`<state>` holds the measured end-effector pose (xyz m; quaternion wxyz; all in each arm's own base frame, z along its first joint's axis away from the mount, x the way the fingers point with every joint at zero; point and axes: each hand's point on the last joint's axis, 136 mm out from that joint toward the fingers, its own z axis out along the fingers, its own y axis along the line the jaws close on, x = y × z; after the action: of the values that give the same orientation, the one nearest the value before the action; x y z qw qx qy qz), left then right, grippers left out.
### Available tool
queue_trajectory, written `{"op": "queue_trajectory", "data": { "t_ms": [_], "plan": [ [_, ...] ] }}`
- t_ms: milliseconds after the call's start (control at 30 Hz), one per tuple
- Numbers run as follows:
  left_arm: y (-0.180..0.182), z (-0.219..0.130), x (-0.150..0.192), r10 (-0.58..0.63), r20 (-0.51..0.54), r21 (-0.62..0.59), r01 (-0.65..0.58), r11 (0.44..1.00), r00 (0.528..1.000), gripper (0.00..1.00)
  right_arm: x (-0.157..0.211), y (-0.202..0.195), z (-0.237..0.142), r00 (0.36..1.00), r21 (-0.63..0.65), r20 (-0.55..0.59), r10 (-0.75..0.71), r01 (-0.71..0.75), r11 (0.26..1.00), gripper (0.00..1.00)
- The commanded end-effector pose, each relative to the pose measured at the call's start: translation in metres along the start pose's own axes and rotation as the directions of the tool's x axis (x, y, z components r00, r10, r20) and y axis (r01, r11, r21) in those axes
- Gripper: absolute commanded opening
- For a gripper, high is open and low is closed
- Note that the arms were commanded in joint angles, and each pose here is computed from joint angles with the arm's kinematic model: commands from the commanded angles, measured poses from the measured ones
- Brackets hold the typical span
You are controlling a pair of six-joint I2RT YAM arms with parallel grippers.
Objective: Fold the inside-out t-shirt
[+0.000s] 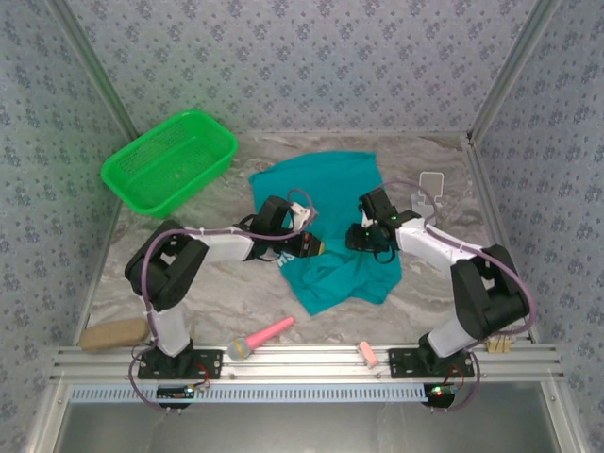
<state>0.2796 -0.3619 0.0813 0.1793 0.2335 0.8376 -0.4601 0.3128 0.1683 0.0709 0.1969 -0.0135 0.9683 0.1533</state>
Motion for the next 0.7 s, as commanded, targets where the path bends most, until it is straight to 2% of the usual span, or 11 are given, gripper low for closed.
{"op": "queue_trajectory", "data": {
  "t_ms": [0, 133, 233, 333, 500, 667],
  "plan": [
    [-0.031, -0.011, -0.007, 0.024, 0.027, 0.114, -0.027, 0.993, 0.999, 0.05, -0.007, 0.019, -0.023, 0.984, -0.071, 0.089, -0.154, 0.161, 0.984, 0.38],
    [-0.036, -0.014, -0.006, -0.01, 0.014, 0.139, 0.008, 0.99, 1.0, 0.07, 0.006, 0.061, -0.049, 0.951, -0.238, 0.16, -0.265, 0.297, 0.925, 0.34],
    [-0.045, -0.016, -0.007, -0.025, 0.016, 0.188, 0.021, 0.982, 1.0, 0.06, 0.028, 0.08, -0.044, 0.952, -0.312, 0.11, -0.285, 0.305, 0.9, 0.34],
    [-0.044, -0.016, -0.007, -0.026, 0.014, 0.183, 0.023, 0.983, 1.0, 0.07, 0.047, 0.085, -0.025, 0.971, -0.372, 0.036, -0.238, 0.234, 0.898, 0.37],
    [-0.035, -0.01, 0.001, -0.033, -0.016, 0.171, 0.035, 0.985, 0.999, 0.08, 0.05, 0.07, 0.0, 0.982, -0.312, 0.011, -0.191, 0.185, 0.932, 0.47],
    [-0.02, -0.006, 0.01, -0.062, -0.042, 0.155, 0.068, 0.986, 0.997, 0.09, 0.039, 0.058, 0.015, 0.991, -0.295, 0.012, -0.13, 0.128, 0.947, 0.5]
  ]
}}
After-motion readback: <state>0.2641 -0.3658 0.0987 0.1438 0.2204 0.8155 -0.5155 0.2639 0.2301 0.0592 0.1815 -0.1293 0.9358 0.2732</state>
